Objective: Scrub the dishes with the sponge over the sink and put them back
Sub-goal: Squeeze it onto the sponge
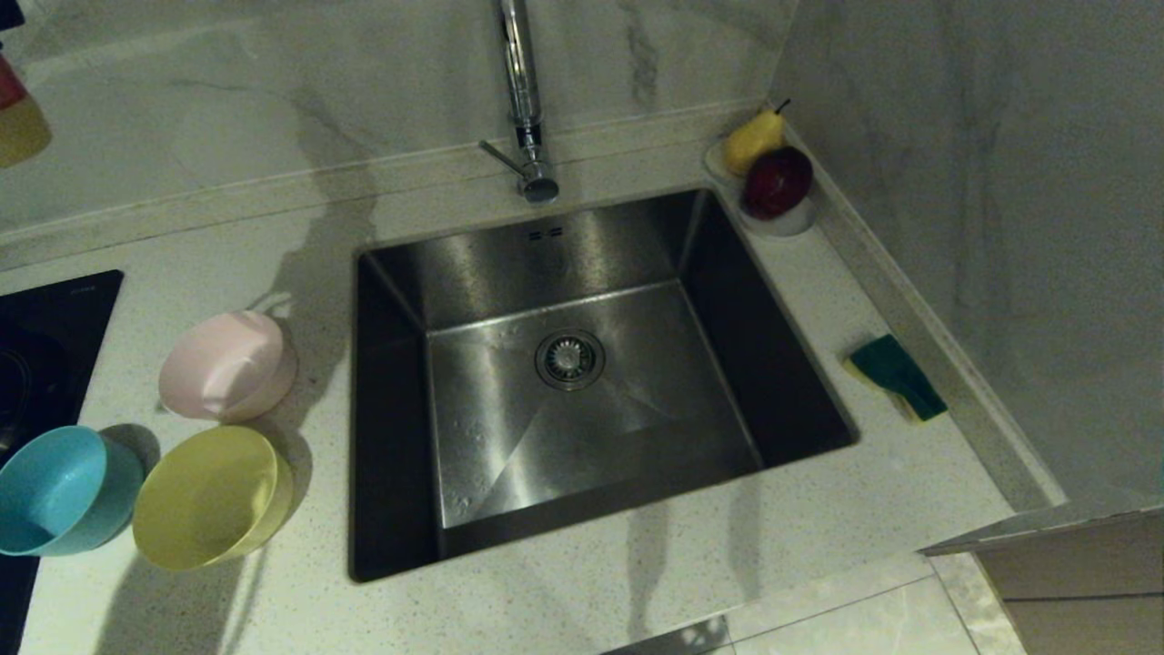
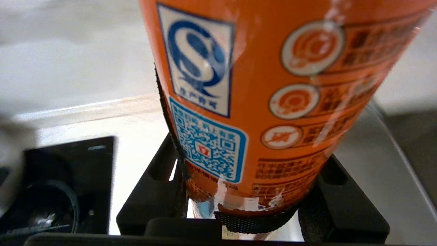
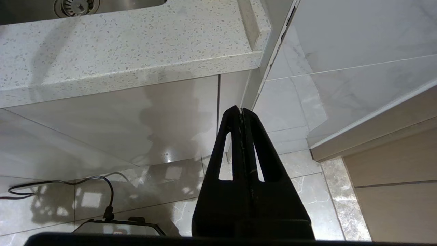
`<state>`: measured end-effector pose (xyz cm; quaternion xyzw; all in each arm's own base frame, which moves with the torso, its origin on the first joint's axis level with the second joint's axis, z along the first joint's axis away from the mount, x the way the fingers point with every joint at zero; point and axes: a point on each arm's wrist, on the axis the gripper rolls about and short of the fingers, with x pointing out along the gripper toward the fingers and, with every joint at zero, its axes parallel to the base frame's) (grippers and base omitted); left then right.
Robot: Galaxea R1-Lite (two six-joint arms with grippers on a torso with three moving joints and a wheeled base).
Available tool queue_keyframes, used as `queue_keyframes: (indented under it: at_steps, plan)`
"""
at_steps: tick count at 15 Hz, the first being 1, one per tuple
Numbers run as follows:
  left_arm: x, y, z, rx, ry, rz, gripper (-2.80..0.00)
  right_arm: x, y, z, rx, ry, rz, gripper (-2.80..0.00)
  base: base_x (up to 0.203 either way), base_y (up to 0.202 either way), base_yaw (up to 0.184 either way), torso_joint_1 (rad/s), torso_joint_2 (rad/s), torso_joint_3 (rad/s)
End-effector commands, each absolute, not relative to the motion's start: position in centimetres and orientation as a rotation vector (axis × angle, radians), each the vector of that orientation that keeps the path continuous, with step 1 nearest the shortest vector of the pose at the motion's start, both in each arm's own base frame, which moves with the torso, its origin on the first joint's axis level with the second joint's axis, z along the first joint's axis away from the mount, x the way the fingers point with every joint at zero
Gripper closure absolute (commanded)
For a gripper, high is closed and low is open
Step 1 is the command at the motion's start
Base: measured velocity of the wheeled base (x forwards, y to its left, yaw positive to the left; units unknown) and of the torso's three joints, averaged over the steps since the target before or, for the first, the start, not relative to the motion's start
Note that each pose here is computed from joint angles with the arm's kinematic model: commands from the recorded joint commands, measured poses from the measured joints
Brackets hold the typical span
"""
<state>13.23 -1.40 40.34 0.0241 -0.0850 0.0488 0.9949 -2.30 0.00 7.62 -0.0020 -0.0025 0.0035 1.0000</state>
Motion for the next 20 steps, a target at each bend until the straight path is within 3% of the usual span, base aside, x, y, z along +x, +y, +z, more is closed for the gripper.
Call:
queue_keyframes:
  at_steps: [1,9,15,20]
  plan:
    - [9.7,-1.7,40.4,0.155,-0.176,0.019,0.00,-2.3,0.0,7.6,-0.005,-0.005,0.008,0.00,0.000,0.000,0.000,0.000,0.00,0.000]
    - [9.1,-2.5,39.5,0.493,-0.158,-0.108,0.00,-2.3,0.0,7.6,-0.005,-0.005,0.008,0.00,0.000,0.000,0.000,0.000,0.00,0.000]
    - [12.8,-4.7,43.0,0.686,-0.241,-0.130,0.00,-2.3,0.0,7.6,-0.005,-0.005,0.008,0.00,0.000,0.000,0.000,0.000,0.00,0.000]
    - [16.2,-8.7,44.4,0.736,-0.266,-0.170,0.00,-2.3,0.0,7.6,-0.005,-0.005,0.008,0.00,0.000,0.000,0.000,0.000,0.00,0.000]
